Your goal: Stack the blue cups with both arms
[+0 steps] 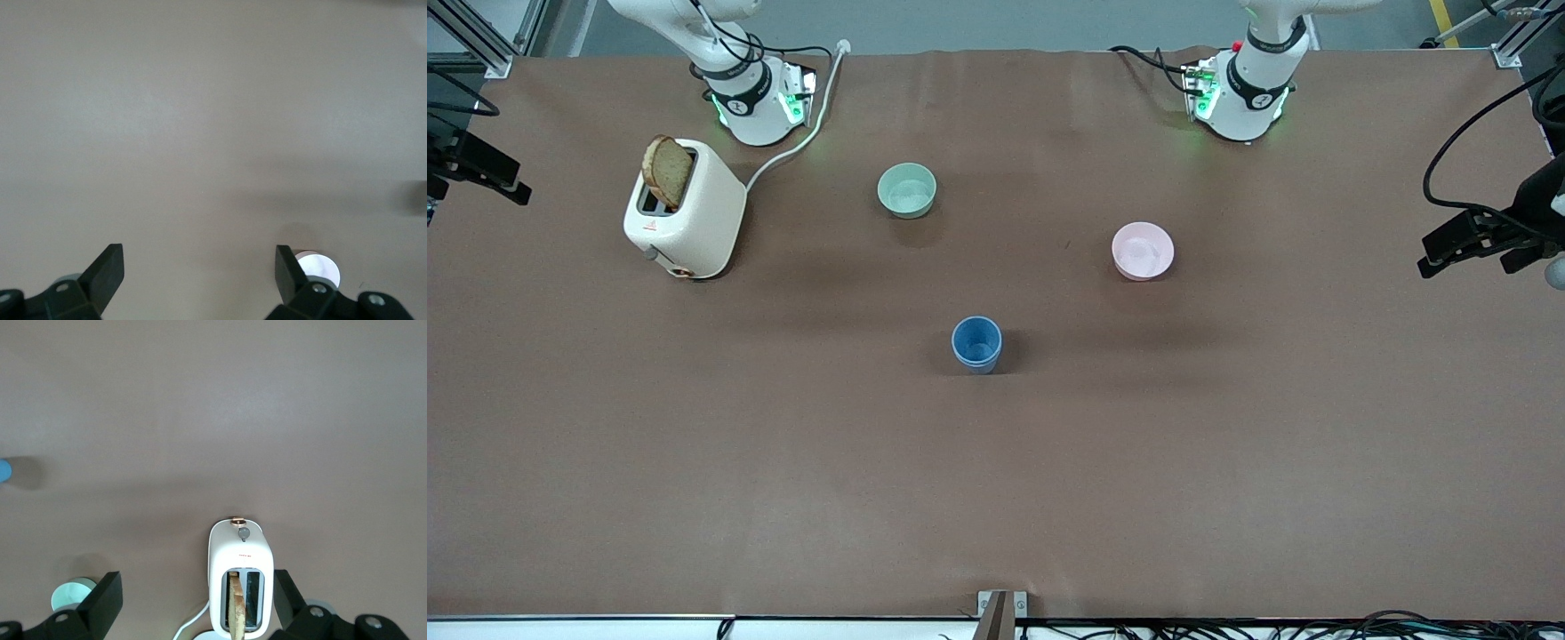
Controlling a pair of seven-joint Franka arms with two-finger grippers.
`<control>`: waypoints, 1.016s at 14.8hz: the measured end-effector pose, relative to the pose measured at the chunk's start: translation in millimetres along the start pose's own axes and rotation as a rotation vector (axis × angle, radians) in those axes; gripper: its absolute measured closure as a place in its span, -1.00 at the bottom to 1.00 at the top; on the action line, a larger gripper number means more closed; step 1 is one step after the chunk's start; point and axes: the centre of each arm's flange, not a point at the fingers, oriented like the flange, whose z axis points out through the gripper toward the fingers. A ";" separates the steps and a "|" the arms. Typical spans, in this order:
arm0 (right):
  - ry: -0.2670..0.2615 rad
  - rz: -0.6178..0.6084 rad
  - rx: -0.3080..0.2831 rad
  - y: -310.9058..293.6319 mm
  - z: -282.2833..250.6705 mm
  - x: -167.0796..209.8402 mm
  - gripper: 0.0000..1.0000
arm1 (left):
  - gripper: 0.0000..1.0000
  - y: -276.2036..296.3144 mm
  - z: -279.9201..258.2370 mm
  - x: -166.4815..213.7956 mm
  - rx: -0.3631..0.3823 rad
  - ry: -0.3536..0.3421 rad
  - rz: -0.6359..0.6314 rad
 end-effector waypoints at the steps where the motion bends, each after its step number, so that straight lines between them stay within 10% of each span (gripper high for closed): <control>1: -0.007 -0.009 0.000 0.5 0.5 -0.7 -1.00 | -1.00 0.0 0.1 0.0 0.000 0.000 0.000; 15: -0.022 -0.046 0.008 1.4 2.0 -2.1 -1.00 | -1.00 0.1 0.1 0.0 0.000 0.000 0.000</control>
